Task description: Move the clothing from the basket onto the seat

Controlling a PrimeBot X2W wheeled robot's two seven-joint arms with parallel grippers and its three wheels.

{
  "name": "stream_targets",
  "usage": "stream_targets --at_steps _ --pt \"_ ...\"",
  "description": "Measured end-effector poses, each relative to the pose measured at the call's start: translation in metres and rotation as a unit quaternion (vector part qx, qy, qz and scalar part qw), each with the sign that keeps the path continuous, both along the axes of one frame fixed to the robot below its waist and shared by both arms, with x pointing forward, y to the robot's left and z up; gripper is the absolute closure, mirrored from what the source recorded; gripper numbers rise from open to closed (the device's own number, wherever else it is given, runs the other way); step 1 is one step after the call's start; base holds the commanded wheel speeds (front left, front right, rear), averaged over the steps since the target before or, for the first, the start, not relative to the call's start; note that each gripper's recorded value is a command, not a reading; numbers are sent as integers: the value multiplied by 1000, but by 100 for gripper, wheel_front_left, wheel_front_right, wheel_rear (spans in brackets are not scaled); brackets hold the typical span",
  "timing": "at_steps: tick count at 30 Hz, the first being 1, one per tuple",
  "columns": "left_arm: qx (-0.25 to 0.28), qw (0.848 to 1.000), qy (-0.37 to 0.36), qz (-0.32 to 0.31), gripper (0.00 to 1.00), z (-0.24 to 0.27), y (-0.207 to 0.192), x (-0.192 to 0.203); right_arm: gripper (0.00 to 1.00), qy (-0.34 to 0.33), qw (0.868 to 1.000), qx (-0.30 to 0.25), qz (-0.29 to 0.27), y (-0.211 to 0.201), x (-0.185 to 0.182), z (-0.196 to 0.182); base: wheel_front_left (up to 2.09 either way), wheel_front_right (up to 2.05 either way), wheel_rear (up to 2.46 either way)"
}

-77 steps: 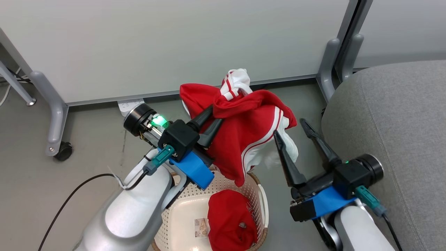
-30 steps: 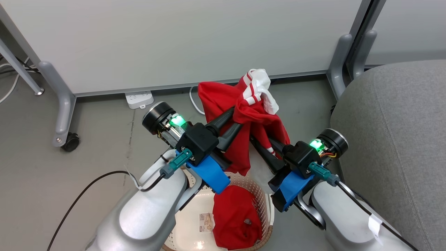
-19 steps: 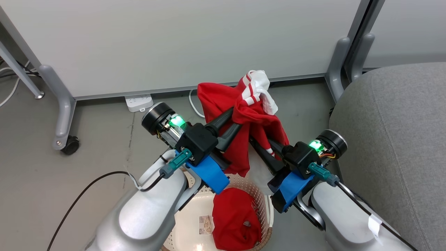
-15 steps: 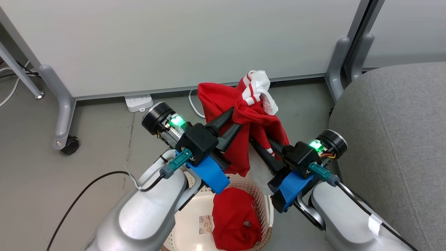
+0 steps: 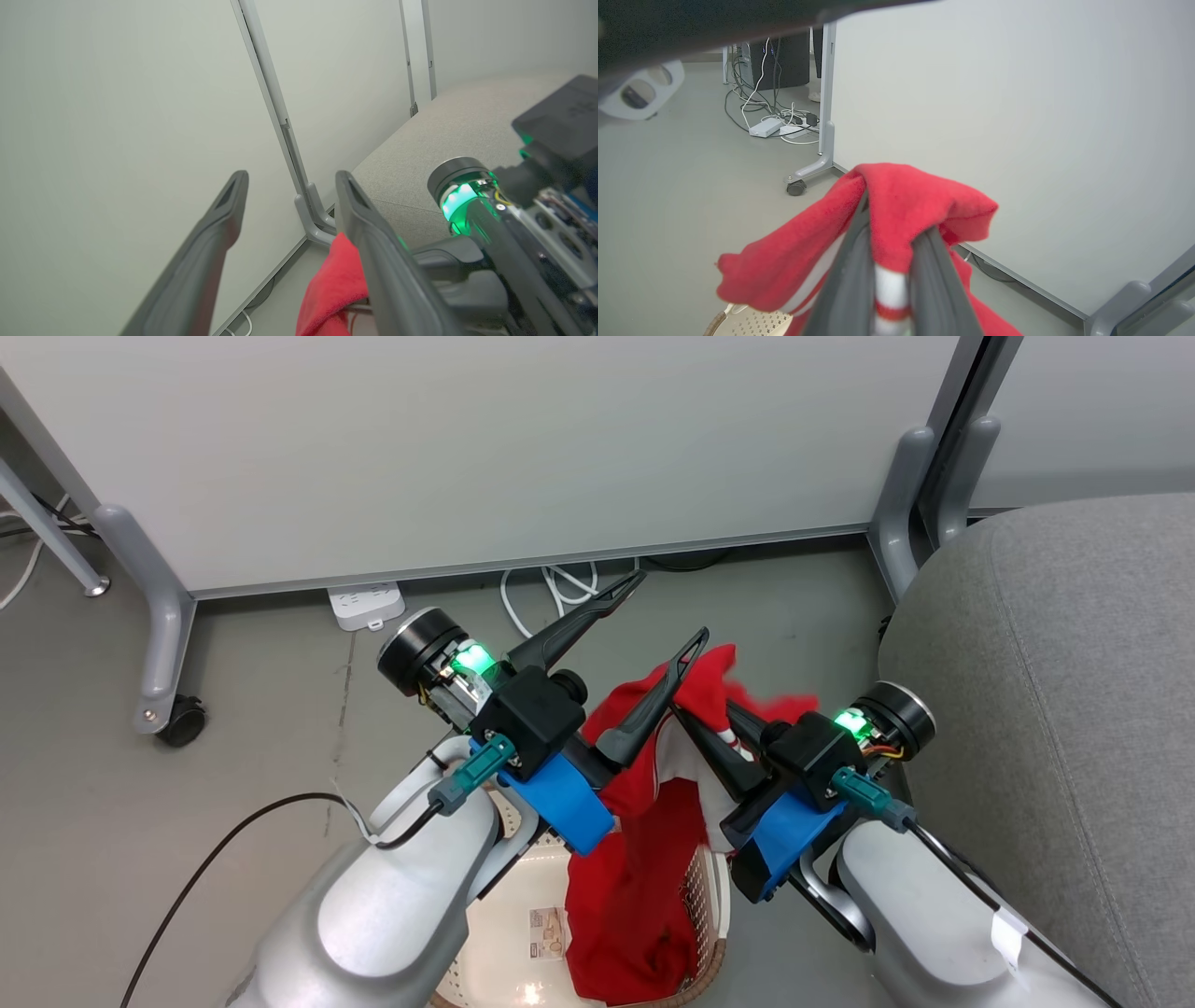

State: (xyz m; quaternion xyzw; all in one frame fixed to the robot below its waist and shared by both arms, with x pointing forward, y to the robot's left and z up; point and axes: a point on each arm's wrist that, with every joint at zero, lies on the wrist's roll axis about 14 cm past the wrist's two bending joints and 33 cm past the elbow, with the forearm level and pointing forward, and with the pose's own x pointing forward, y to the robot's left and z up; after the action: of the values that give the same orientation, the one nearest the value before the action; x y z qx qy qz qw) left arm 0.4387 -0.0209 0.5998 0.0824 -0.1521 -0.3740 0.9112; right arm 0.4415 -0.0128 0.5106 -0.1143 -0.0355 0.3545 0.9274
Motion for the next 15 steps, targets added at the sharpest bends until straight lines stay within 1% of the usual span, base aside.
stream_targets --at_steps 8,15 --pt "1 1000 5 -6 0 -6 -4 3 100 4 1000 9 -18 -10 6 -1 0 0 0" --pt "1 1000 14 -25 0 -15 -16 8 100 4 998 20 -56 -33 18 -1 0 0 0"
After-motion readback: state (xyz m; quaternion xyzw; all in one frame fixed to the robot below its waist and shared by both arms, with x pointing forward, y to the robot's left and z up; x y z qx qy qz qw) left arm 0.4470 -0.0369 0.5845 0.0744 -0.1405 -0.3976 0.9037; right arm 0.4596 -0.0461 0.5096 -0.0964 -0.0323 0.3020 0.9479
